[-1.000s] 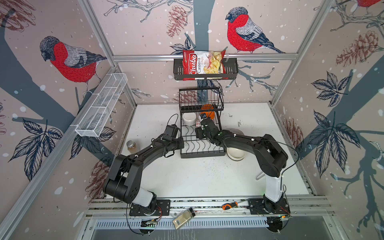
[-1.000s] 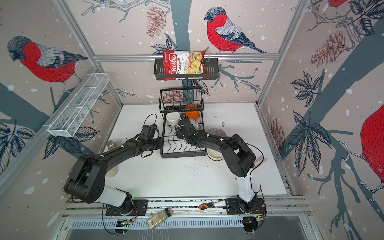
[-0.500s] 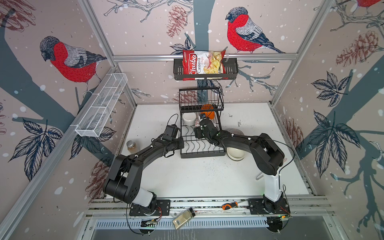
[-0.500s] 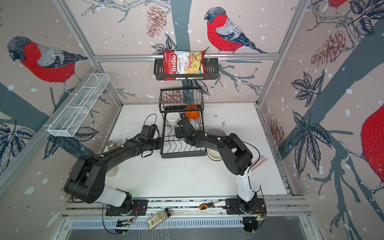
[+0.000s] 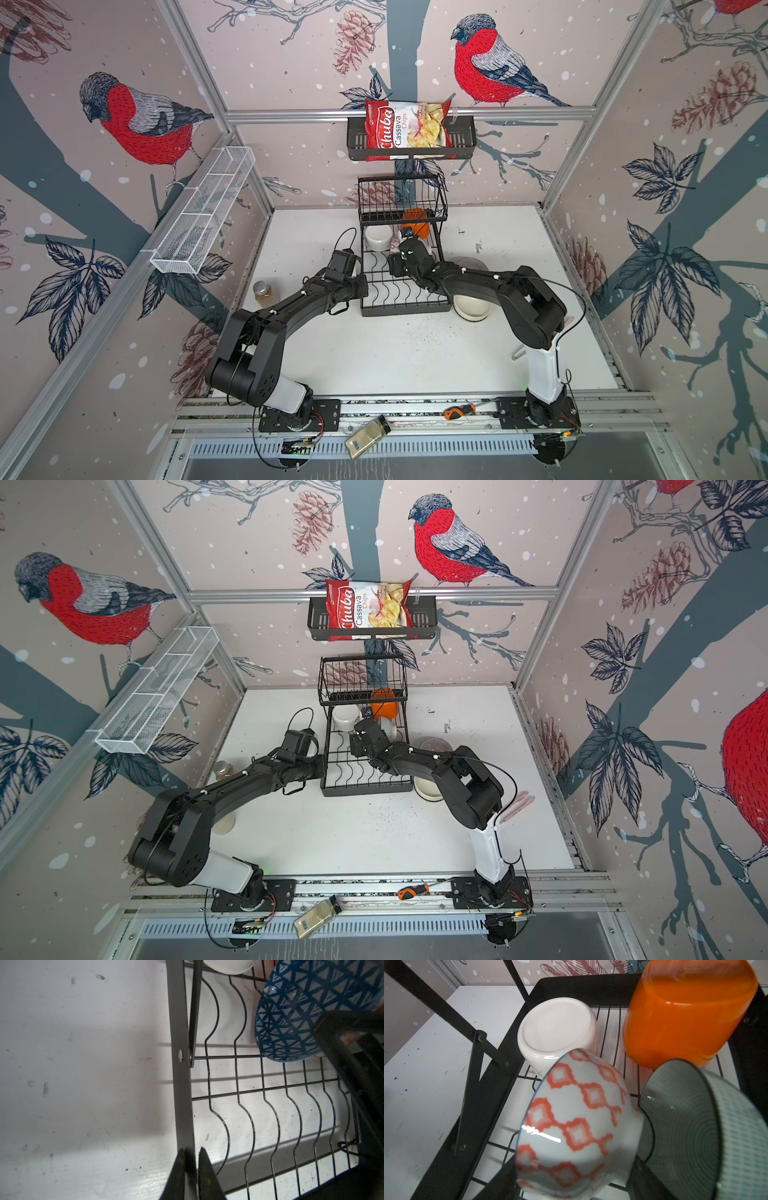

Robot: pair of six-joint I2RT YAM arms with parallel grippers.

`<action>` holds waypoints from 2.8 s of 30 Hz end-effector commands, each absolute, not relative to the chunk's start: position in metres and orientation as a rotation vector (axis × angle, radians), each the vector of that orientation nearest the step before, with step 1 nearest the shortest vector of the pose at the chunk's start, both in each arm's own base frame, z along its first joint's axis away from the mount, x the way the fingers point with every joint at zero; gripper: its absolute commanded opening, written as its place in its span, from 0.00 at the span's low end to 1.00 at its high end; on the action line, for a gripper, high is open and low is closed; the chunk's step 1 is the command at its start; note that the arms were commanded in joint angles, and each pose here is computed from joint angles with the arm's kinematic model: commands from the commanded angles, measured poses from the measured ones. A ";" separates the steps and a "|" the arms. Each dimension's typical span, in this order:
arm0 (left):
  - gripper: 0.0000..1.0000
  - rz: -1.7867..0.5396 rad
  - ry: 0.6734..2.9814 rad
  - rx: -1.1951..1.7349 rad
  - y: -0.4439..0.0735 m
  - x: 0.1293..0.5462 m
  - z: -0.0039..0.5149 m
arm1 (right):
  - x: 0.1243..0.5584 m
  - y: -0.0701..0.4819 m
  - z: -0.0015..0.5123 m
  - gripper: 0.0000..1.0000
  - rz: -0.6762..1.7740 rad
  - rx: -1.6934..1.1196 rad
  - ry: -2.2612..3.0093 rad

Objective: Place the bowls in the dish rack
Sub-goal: 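Press the bowl down into the slots beside the green-striped bowl with the right gripper, then open the right gripper and draw it back from the rack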

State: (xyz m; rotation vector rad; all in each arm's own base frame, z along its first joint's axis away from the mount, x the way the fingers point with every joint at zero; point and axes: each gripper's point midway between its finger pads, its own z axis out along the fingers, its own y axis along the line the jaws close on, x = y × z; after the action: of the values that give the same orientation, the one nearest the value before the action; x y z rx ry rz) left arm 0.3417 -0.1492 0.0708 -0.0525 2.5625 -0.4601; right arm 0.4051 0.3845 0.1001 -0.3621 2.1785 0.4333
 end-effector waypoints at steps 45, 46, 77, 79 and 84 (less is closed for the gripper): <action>0.14 -0.478 2.552 -0.022 -0.152 0.342 0.072 | 0.400 0.379 0.144 0.88 0.446 -0.294 2.133; 0.13 -0.478 2.553 -0.022 -0.152 0.342 0.072 | 0.400 0.379 0.144 0.88 0.446 -0.295 2.134; 0.44 -0.443 2.491 -0.018 -0.146 0.347 0.098 | 0.376 0.342 0.174 0.89 0.386 -0.268 2.118; 0.53 -0.431 2.484 -0.021 -0.145 0.347 0.101 | 0.374 0.335 0.174 0.89 0.365 -0.262 2.122; 0.72 -0.406 2.466 -0.033 -0.139 0.346 0.112 | 0.369 0.317 0.172 0.89 0.319 -0.235 2.149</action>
State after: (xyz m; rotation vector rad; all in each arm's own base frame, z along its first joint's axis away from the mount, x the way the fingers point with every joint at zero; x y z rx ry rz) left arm 0.3462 -0.1445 0.1068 -0.0363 2.4692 -0.4409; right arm 0.3698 0.3299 0.1730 -0.2621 2.1362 0.3682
